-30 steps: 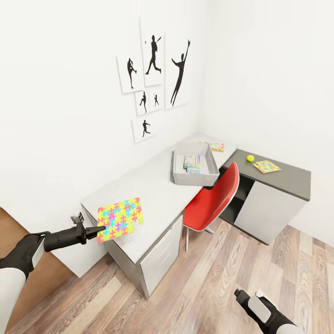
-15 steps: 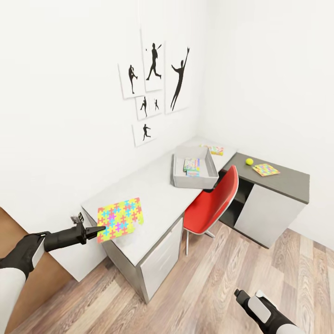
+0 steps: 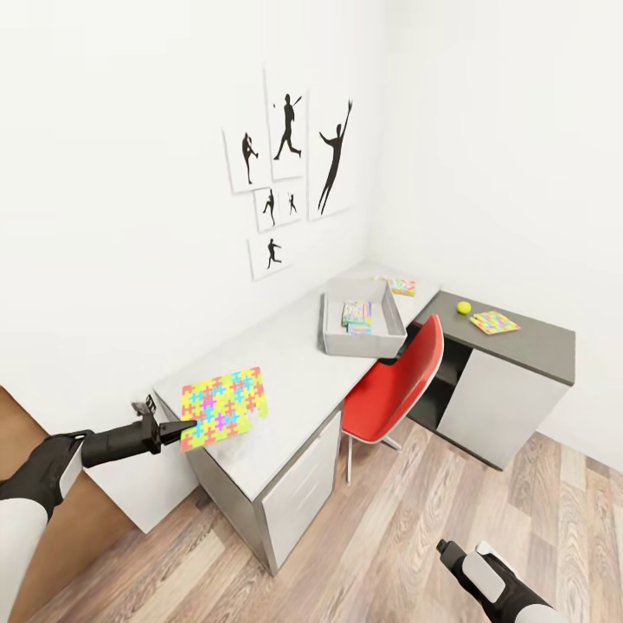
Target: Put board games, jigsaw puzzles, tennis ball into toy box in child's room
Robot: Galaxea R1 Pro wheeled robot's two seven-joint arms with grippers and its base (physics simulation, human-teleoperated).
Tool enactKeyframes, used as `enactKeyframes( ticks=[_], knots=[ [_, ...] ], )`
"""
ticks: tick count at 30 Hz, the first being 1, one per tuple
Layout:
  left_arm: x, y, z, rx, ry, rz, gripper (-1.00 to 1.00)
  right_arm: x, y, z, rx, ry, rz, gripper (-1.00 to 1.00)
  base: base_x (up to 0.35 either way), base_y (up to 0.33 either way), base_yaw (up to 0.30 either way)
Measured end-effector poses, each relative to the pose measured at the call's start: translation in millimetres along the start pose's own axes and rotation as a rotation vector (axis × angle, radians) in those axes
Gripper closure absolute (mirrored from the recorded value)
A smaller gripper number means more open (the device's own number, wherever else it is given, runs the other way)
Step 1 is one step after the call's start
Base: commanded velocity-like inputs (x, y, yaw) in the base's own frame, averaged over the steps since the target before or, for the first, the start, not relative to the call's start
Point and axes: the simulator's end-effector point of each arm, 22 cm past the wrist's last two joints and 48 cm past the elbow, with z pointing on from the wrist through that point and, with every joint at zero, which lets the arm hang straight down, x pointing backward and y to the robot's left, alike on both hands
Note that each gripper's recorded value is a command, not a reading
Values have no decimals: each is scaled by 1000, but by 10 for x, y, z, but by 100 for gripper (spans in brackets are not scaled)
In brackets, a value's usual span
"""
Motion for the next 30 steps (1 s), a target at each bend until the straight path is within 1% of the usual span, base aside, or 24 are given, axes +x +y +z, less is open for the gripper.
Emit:
enactKeyframes(
  ticks=[6, 11, 16, 18, 23, 30],
  knots=[
    [-20, -61, -3, 4, -1, 14, 100, 26, 87, -33, -15, -1, 3, -100, 0, 0, 4],
    [-30, -105, -5, 7, -2, 21, 100, -25, 142, -60, -25, -34, 14, -100, 0, 0, 49],
    [-39, -142, -7, 10, -4, 27, 100, -51, 160, -79, -29, -44, 17, -100, 0, 0, 56],
    [-41, -147, -8, 10, -4, 28, 100, -52, 168, -82, -31, -45, 13, -100, 0, 0, 23],
    [-45, -149, -16, 9, -4, 29, 100, -31, 202, -89, -36, -43, -14, -100, 0, 0, 5],
    [-43, -149, -13, 9, -4, 29, 100, -37, 200, -89, -36, -45, -16, -100, 0, 0, 0]
  ],
)
